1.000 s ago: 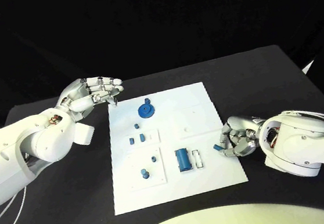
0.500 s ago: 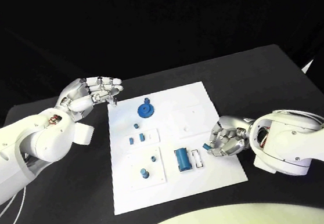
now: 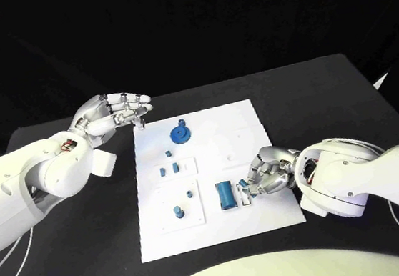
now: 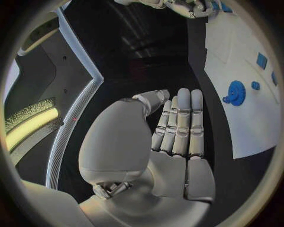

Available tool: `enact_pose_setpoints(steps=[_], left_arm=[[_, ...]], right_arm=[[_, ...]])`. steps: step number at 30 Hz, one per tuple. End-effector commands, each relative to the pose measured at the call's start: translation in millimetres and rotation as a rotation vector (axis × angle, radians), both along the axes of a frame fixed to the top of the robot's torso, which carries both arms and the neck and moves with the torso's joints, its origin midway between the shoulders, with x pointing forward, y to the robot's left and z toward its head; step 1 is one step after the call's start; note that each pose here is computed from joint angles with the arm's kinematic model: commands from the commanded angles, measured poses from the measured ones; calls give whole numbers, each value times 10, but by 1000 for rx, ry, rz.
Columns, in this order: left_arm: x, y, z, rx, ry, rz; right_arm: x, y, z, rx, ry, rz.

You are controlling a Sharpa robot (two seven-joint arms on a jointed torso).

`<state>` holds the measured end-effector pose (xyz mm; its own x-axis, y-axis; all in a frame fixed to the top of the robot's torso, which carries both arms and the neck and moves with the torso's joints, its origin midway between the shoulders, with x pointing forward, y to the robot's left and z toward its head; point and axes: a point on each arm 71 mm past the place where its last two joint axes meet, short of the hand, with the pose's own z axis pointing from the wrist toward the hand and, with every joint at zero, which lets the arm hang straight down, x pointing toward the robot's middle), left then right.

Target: Assemble the parts on the task board

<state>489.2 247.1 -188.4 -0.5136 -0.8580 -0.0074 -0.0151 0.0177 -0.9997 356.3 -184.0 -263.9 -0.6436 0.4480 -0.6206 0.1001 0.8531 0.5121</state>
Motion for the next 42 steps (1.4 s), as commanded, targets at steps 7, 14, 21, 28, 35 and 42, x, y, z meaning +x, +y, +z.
enact_pose_setpoints(steps=[7, 14, 21, 28, 35, 42], left_arm=[[-7, -9, 13, -16, -3, -9], [-8, -6, 9, -21, 6, -11], [-7, -1, 7, -21, 9, -11], [-7, 2, 6, -20, 11, -12], [-5, 6, 4, -18, 11, -11], [-2, 13, -3, -16, 11, -10]], right_arm=[[-29, 64, -47, 3, 39, 31], [-43, 87, -54, -7, 46, 48], [-48, 90, -57, -14, 49, 52], [-52, 111, -52, -8, 44, 55], [-51, 125, -44, 2, 35, 53], [-50, 116, -38, 8, 28, 49]])
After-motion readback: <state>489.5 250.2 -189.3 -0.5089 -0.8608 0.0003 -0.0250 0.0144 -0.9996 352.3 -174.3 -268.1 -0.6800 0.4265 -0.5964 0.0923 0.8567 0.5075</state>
